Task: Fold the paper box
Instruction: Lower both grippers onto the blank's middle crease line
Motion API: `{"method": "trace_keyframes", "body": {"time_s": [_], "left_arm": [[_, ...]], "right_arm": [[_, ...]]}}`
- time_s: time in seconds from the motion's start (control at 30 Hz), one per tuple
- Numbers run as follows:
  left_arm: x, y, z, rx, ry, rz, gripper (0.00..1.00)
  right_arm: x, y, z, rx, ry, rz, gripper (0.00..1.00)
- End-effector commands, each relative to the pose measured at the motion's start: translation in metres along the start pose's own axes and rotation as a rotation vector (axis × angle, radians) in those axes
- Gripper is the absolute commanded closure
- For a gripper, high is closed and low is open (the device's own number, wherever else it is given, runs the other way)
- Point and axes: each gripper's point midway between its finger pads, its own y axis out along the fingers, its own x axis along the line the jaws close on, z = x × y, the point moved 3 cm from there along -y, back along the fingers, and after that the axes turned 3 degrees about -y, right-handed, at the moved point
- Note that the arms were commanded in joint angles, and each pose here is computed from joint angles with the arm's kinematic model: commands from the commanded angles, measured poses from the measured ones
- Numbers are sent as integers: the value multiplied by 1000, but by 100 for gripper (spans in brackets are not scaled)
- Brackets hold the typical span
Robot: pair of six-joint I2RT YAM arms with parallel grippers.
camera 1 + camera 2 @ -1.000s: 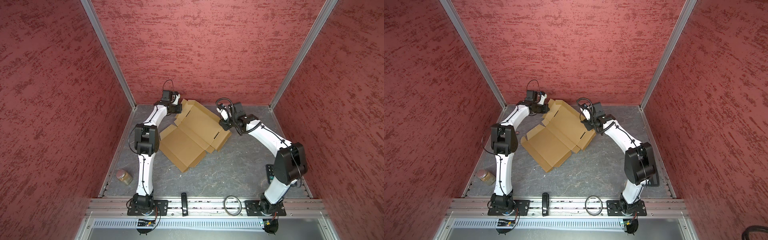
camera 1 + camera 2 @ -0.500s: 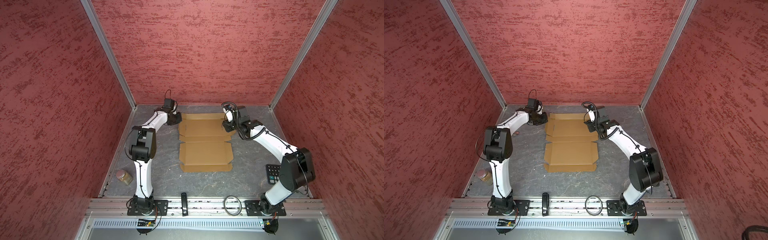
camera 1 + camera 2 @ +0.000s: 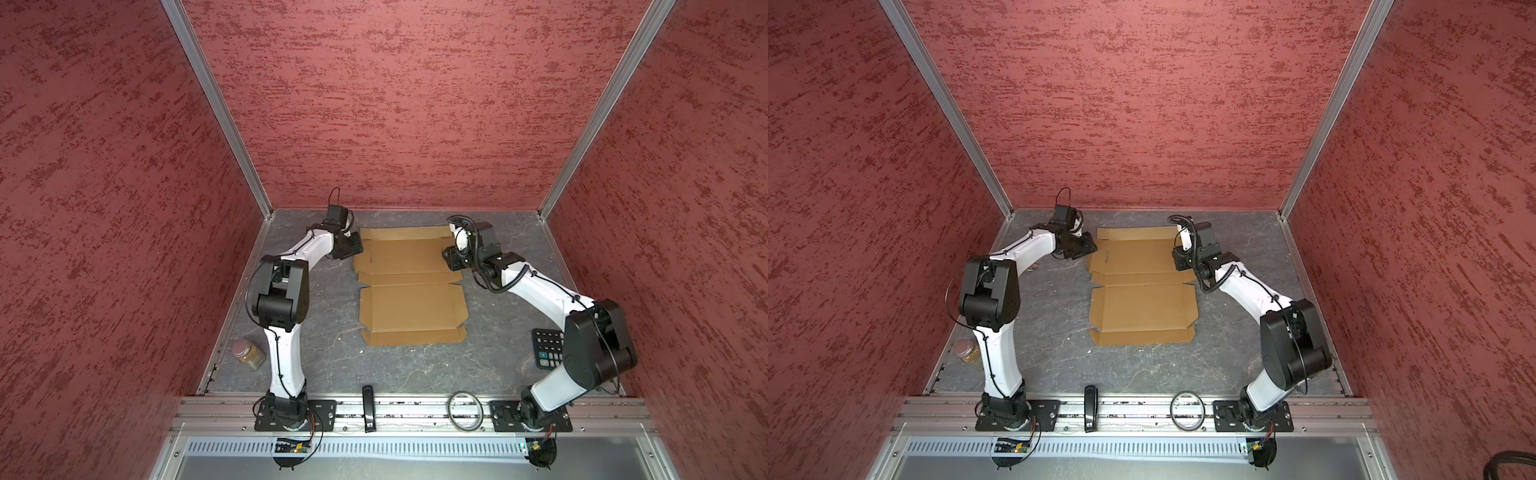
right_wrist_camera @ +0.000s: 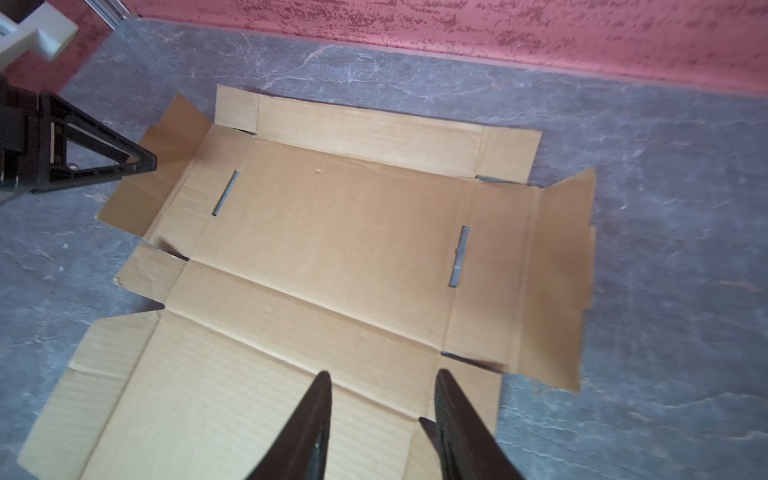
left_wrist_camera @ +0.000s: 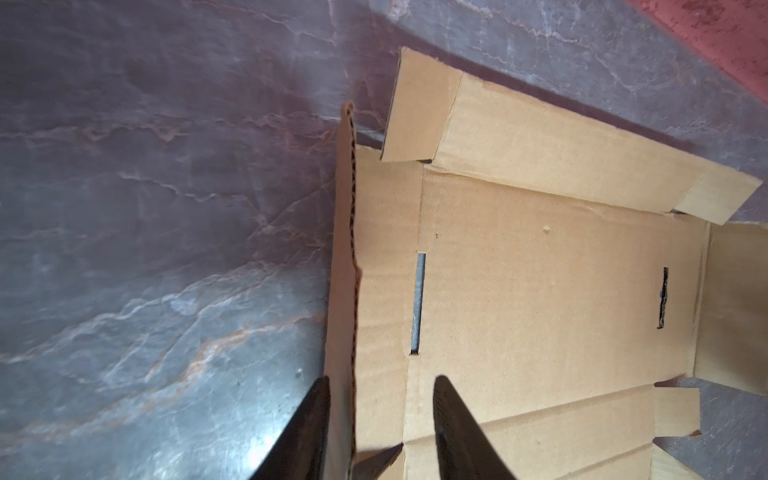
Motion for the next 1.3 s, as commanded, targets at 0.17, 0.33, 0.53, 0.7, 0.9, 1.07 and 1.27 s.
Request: {"method": "trace_keyframes", "body": {"time_s": [0.17,0.33,0.53,0.7,0.9,1.07,1.27], "left_arm": [[-6,-32,25,-11,0,77,53],[-11,-38,50,-7,4,84,52],[-15,-51,75,-10,20,84,49],[-9,-49,86,-2,4,135,46],[-10,-40,88,8,-5,175,44],[-7,-30,89,16,-13,165,42],[1,-23,91,15,-18,135,41]], "right_arm": [[23,13,6,-20,96,-88,69],[30,41,24,53,108,-109,87],[37,66,41,98,144,-144,97],[33,81,56,137,165,-110,99],[29,96,76,177,194,-91,99],[23,103,93,215,205,-61,100],[20,104,102,235,206,-46,100]]}}
